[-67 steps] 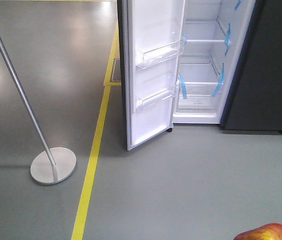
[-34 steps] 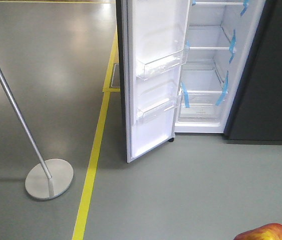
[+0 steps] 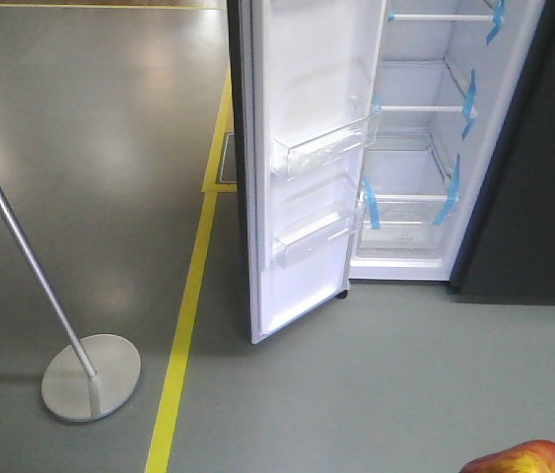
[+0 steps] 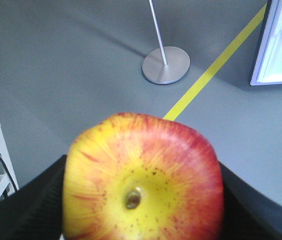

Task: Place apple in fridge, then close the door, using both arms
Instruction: 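Approach the open fridge door bins, stopping in front of them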

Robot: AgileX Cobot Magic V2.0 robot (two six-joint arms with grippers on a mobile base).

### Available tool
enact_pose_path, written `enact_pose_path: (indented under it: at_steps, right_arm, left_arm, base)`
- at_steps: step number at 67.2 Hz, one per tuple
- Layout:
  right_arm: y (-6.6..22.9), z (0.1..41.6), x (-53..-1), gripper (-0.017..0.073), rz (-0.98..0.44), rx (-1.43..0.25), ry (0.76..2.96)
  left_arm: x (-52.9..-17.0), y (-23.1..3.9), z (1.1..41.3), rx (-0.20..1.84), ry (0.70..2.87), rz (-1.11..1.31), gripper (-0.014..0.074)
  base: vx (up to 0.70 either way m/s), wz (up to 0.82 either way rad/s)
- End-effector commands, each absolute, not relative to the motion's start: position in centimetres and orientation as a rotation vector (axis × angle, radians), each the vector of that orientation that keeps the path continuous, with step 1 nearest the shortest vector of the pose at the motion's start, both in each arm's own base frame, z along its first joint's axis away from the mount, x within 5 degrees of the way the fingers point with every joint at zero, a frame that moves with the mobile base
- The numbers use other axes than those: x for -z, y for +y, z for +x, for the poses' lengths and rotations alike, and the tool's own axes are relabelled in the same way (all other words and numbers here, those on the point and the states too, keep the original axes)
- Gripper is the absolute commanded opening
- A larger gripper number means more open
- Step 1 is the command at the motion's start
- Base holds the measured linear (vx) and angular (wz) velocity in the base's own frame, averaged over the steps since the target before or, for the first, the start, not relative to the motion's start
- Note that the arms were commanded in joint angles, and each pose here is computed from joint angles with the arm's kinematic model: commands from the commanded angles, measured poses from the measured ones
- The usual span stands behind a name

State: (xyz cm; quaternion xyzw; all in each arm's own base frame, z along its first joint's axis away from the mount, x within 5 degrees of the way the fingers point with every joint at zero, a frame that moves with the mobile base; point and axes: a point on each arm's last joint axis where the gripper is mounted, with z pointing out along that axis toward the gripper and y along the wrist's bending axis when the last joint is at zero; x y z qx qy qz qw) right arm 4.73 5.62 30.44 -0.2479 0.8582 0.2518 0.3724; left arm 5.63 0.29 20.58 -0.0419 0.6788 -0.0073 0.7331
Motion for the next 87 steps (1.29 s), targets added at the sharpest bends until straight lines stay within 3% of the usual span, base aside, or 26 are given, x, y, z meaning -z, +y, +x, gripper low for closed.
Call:
enact_pose_path:
  at_steps: [1,87]
  right_arm:
    - [5.86,5.0,-31.58,0.0087,-0.604,-0.678,2.132]
    - [5.86,5.0,-31.58,0.0087,-0.604,-0.678,2.132]
  left_arm:
    - [-21.84,0.28,5.34,0.017,1.395,-0.088,-0.0006]
    - [-21.84,0.28,5.34,0.017,1.395,-0.088,-0.0006]
  base:
    - [0.17,0.04]
    - [0.14,0.01]
